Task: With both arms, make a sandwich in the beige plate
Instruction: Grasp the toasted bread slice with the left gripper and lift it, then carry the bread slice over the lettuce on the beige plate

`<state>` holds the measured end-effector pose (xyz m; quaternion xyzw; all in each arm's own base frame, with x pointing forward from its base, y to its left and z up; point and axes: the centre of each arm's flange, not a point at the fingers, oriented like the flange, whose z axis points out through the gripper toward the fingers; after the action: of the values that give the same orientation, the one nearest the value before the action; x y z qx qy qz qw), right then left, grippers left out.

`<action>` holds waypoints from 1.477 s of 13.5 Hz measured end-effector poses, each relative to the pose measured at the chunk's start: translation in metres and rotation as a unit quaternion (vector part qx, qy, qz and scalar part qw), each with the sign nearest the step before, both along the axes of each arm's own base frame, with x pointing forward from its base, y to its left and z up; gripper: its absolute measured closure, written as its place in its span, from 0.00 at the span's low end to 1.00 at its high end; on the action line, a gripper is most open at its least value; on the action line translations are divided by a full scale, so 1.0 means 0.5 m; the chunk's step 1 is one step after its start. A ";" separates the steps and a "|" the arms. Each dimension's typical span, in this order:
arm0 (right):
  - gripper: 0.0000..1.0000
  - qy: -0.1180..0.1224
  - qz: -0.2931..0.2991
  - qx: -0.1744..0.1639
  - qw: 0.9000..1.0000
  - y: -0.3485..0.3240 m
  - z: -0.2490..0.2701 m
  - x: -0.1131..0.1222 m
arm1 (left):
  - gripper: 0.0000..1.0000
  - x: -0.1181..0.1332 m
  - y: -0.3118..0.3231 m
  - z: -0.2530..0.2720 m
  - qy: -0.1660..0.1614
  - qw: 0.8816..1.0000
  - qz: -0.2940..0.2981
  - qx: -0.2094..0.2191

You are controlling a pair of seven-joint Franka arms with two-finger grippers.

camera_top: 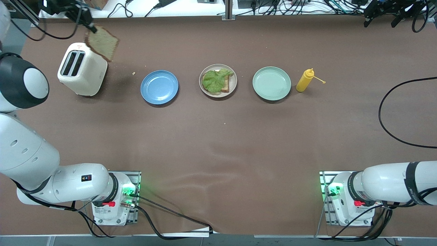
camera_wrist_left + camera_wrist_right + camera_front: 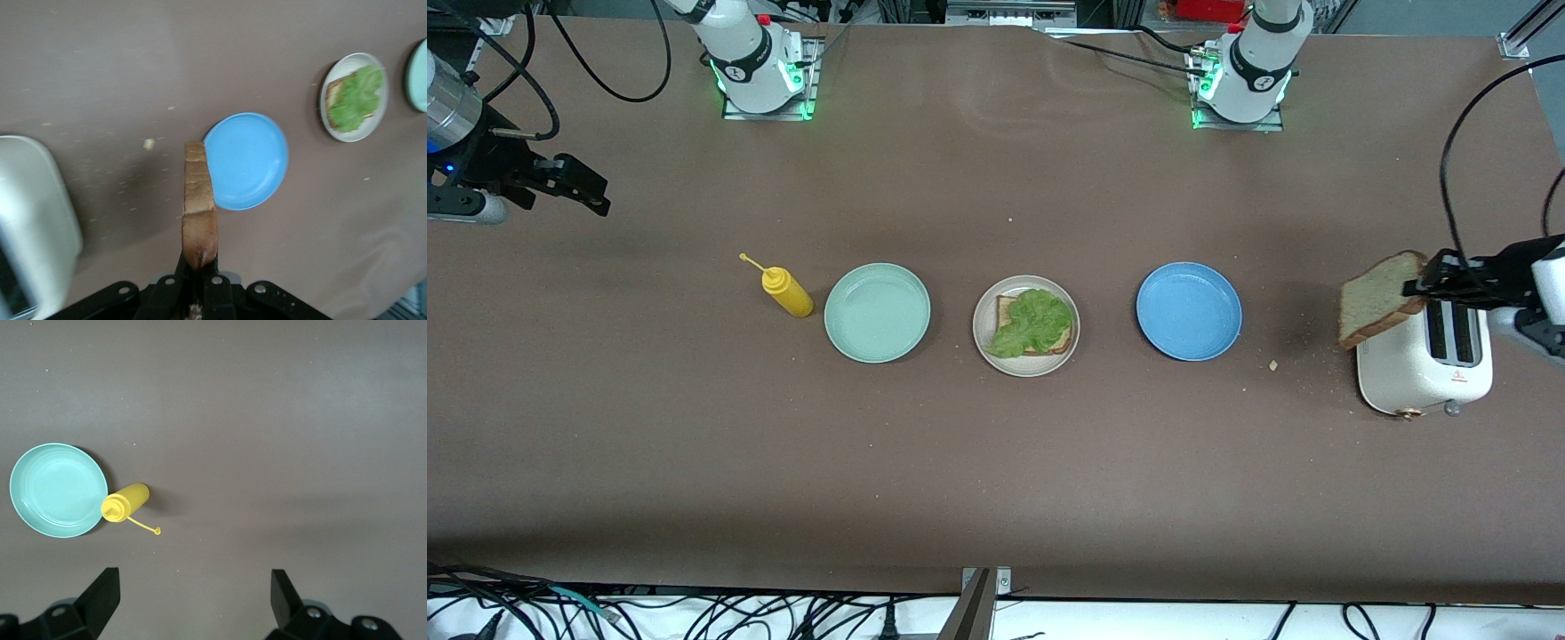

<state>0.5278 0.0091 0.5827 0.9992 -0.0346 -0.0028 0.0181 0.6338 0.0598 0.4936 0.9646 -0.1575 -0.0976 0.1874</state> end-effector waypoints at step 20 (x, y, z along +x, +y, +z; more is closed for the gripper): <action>0.00 -0.008 0.001 0.000 1.000 0.001 0.000 0.005 | 0.92 0.082 -0.288 -0.219 0.191 0.937 0.201 -0.213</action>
<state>0.5304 0.0099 0.5828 0.9993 -0.0333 0.0047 0.0177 0.6747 -0.0841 0.3843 0.8768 0.0615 -0.2049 0.4307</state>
